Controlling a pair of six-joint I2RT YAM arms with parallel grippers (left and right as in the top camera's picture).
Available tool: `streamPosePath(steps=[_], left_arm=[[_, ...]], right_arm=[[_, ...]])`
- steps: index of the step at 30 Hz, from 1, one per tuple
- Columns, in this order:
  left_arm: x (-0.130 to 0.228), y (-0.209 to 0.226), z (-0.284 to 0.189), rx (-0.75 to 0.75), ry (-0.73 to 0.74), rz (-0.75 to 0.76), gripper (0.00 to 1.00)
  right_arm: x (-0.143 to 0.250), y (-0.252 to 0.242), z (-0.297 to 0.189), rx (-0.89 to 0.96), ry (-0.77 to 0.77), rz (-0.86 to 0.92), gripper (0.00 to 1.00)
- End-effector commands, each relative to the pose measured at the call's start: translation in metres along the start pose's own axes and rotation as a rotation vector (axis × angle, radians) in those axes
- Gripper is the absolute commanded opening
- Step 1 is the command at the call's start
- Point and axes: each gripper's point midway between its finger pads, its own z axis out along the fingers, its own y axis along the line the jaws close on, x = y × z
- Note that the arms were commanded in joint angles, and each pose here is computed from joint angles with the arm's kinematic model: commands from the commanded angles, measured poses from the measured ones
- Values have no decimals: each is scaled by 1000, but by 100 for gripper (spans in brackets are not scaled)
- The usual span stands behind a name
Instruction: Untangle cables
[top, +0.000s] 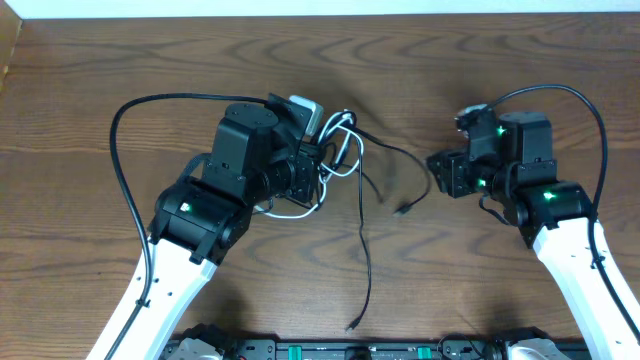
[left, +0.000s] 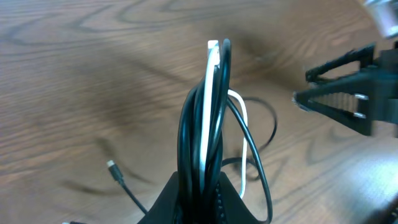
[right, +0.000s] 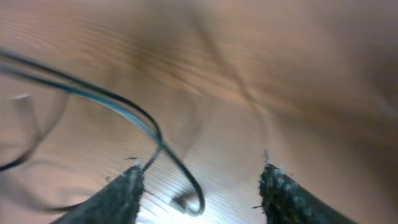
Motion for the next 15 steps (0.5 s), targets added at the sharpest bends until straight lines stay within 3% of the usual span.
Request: streamPosePath(steps=[1,10,15], left_arm=[[-12,6,-8,-46,-47,11,8],[-35,2,-10,-28,-143,-27,7],[-54,-1,-14,-7,-220,-83,8]], right_arm=[[-20,59,-12,-340,-83,-104,63],[-76,91,-36,-515,-290,-70,77],[-87,108,-43,-551,-358,-158,82]])
